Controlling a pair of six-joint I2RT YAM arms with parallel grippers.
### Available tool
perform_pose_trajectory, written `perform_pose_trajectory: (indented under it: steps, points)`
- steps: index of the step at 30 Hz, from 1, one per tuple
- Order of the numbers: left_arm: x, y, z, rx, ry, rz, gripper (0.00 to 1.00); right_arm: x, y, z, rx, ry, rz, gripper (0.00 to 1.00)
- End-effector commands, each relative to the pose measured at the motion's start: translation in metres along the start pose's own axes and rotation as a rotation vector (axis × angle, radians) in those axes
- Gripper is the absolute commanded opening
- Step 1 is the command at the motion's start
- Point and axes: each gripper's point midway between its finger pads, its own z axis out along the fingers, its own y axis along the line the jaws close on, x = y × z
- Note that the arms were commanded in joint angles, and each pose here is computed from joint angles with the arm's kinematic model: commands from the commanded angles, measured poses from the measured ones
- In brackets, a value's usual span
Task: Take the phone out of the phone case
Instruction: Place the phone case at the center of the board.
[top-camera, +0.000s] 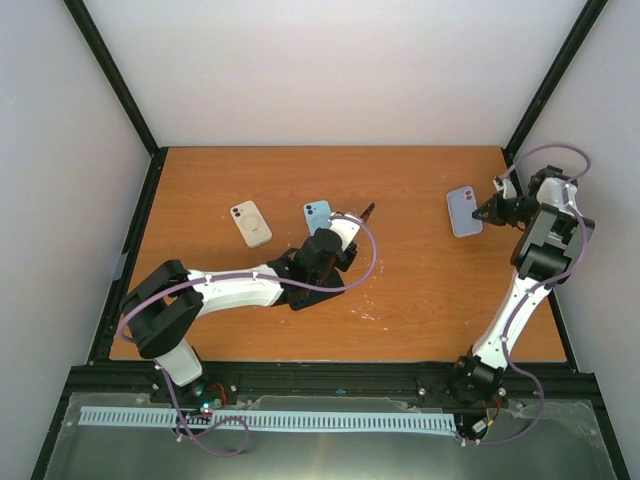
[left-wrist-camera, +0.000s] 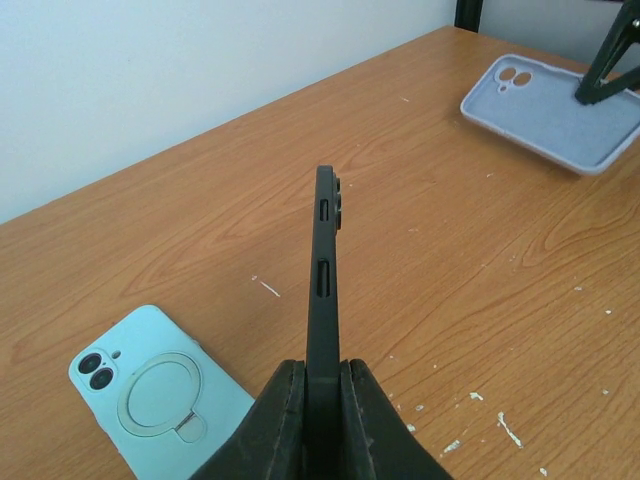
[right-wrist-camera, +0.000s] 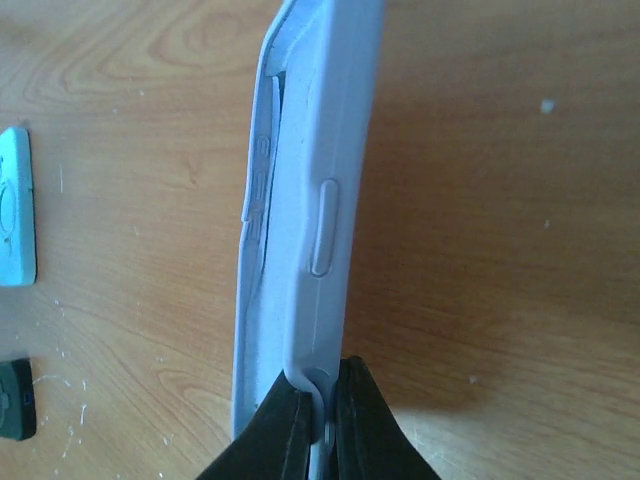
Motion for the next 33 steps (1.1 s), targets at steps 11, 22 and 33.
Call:
perform_pose_trajectory:
  steps: [11,22,33]
  points:
    - [-0.032,-0.004,-0.003,0.009,-0.106,-0.037,0.0,0.033,-0.017,0.025,-0.044,0.127,0.092,0.13]
    - [-0.018,-0.005,0.002,-0.002,-0.078,-0.012,0.0,0.012,-0.003,-0.027,0.148,-0.009,0.104,0.55]
    - [0.003,-0.016,0.025,-0.021,-0.039,0.041,0.0,0.053,0.147,0.008,-0.098,0.096,0.034,0.59]
